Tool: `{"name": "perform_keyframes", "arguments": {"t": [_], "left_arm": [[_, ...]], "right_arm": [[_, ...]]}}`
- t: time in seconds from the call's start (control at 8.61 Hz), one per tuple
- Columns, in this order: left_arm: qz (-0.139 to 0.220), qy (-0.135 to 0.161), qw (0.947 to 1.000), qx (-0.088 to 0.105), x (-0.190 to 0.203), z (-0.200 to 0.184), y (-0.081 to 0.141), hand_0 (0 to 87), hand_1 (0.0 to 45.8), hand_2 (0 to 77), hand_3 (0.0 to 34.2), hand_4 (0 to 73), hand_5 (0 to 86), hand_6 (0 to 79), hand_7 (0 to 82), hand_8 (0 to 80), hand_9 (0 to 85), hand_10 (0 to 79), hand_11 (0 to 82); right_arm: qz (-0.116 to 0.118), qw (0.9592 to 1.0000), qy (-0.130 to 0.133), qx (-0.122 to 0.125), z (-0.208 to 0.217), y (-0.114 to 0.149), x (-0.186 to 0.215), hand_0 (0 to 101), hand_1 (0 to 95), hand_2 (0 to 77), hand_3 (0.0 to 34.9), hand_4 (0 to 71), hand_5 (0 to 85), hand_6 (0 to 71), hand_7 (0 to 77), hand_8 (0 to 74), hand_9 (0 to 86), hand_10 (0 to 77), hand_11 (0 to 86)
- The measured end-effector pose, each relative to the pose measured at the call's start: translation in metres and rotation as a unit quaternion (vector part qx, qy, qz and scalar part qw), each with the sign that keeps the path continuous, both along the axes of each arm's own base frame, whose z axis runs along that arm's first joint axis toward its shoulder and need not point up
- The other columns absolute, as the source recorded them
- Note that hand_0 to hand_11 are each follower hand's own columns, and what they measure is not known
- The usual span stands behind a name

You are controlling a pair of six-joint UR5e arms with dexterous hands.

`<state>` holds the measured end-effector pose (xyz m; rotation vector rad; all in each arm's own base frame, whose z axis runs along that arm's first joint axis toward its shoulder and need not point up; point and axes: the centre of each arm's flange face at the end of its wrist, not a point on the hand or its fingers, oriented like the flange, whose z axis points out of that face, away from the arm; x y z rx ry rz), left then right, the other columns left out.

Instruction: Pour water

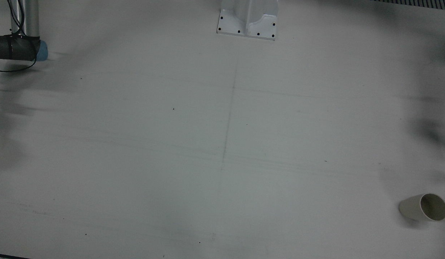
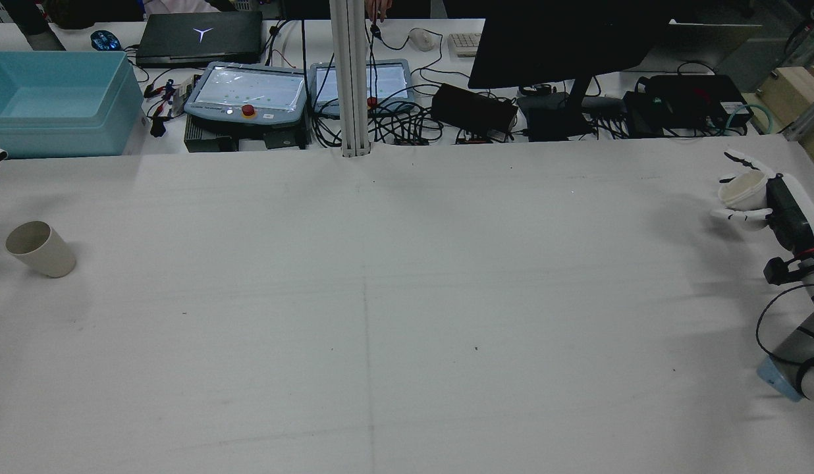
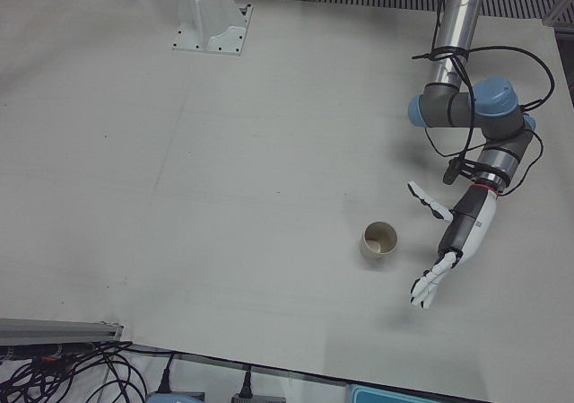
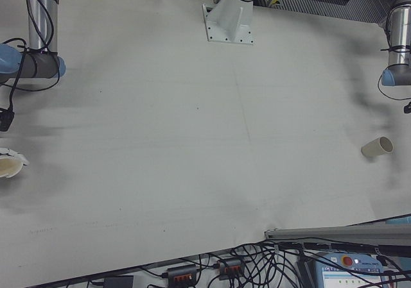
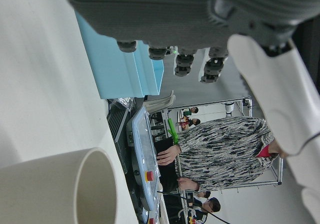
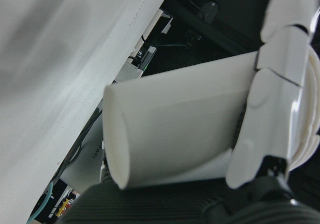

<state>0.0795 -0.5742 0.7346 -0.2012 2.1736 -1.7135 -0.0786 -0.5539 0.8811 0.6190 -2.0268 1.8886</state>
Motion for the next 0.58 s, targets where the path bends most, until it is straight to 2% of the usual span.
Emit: {"name": "perform_keyframes", "arguments": {"t": [0.12, 0.23, 0.35, 0.46, 0.58], "left_arm": [[0.0, 0.0, 1.0, -0.001, -0.0004, 0.0014, 0.0014, 48.8, 1.1, 1.1, 6.6, 22.9, 0.0, 10.4, 7.1, 4.4, 1.1, 0.5, 1.1], [0.0, 0.0, 1.0, -0.001, -0.0005, 0.0018, 0.0019, 48.9, 1.1, 1.1, 6.6, 22.9, 0.0, 10.4, 7.1, 4.4, 1.1, 0.5, 1.1], [0.0, -0.001, 1.0, -0.001, -0.0005, 0.0021, 0.0022, 48.9, 1.1, 1.1, 6.6, 22.9, 0.0, 10.4, 7.1, 4.4, 1.1, 0.0, 1.1], [0.0, -0.001, 1.0, -0.002, -0.0006, 0.0024, 0.0025, 48.8, 1.1, 1.1, 6.6, 22.9, 0.0, 10.4, 7.1, 3.8, 1.1, 0.5, 1.1], [0.0, -0.001, 1.0, -0.002, -0.001, 0.0033, 0.0036, 48.8, 1.1, 1.1, 6.6, 22.9, 0.0, 10.4, 7.1, 3.8, 1.1, 0.5, 1.1]], "right_arm": [[0.0, 1.0, 0.0, -0.001, 0.0005, 0.0006, -0.0001, 59, 10.4, 26.7, 13.5, 19.1, 12.5, 67.1, 64.9, 30.0, 37.1, 33.8, 50.2], [-0.001, 1.0, 0.0, -0.001, 0.0011, 0.0014, 0.0, 58, 16.9, 14.2, 13.4, 16.4, 12.0, 62.2, 60.5, 25.6, 34.9, 21.8, 39.8], [-0.001, 1.0, 0.0, -0.002, 0.0017, 0.0021, 0.0002, 56, 14.2, 0.5, 13.2, 12.5, 12.0, 56.7, 53.5, 25.1, 27.3, 7.1, 28.4], [-0.001, 1.0, 0.0, -0.002, 0.0021, 0.0026, 0.0005, 56, 13.6, 0.5, 13.2, 2.2, 8.7, 26.7, 26.7, 9.3, 9.3, 0.0, 1.1], [-0.001, 1.0, 0.0, -0.002, 0.0026, 0.0033, 0.0007, 56, 13.6, 0.5, 13.2, 2.2, 8.7, 26.7, 26.7, 9.3, 9.3, 0.0, 1.1]]}}
